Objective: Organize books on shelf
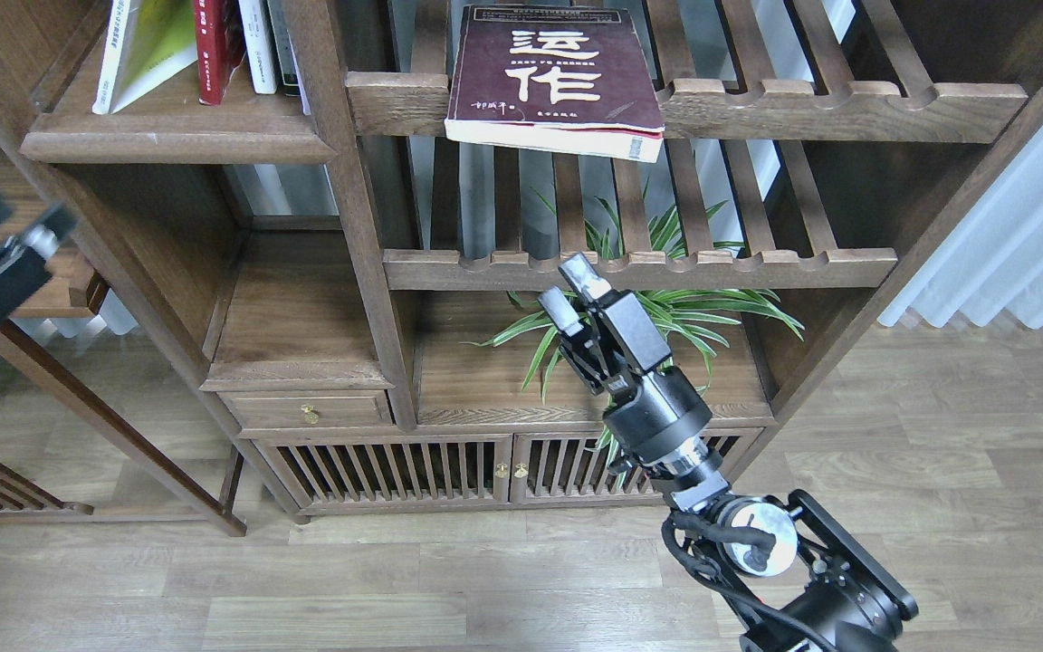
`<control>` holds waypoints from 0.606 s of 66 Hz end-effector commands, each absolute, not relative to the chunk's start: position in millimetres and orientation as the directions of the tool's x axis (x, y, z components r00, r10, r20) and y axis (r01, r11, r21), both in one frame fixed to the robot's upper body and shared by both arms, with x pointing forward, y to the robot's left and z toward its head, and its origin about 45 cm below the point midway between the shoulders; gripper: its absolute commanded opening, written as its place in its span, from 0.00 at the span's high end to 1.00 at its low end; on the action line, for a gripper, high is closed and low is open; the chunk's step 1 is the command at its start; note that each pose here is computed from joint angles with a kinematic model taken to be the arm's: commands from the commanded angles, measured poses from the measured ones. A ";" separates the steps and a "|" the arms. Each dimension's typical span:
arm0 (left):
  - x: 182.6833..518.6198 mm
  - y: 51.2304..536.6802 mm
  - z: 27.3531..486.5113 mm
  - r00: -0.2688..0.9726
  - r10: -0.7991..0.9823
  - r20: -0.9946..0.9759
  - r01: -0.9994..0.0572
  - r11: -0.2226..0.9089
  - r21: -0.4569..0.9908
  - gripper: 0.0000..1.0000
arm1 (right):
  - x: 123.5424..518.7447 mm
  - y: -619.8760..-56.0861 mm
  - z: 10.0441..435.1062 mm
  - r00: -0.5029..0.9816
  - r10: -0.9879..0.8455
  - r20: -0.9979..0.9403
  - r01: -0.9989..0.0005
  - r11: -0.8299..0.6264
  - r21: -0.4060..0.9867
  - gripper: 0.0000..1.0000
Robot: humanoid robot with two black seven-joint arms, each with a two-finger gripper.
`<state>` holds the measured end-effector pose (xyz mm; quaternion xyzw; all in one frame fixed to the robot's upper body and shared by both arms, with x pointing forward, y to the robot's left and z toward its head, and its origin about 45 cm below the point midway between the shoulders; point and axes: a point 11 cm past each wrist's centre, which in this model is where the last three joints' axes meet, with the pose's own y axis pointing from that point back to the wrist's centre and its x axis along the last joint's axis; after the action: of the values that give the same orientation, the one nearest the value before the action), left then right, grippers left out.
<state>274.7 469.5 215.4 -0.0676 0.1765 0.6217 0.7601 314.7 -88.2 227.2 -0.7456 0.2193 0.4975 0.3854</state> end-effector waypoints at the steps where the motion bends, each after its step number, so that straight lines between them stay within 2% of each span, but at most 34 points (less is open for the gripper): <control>1: 273.8 464.7 208.4 0.159 0.912 -0.377 -0.970 0.215 0.113 0.02 | 333.3 -77.6 247.2 0.438 0.025 -0.899 -0.714 -0.597 -0.365 0.01; 15: 274.0 464.7 208.1 0.155 0.910 -0.384 -0.972 0.210 0.106 0.02 | 361.3 -92.6 262.0 0.464 -0.012 -0.886 -0.752 -0.535 -0.387 0.01; 40: 274.7 464.6 208.7 0.154 0.909 -0.386 -0.973 0.209 0.103 0.02 | 375.2 -109.2 261.2 0.421 -0.059 -0.905 -0.814 -0.466 -0.348 0.01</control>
<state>274.6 465.0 209.0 -0.0845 0.1851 0.6235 0.7548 372.4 -106.6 261.4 -0.7345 0.2877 0.4475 0.4213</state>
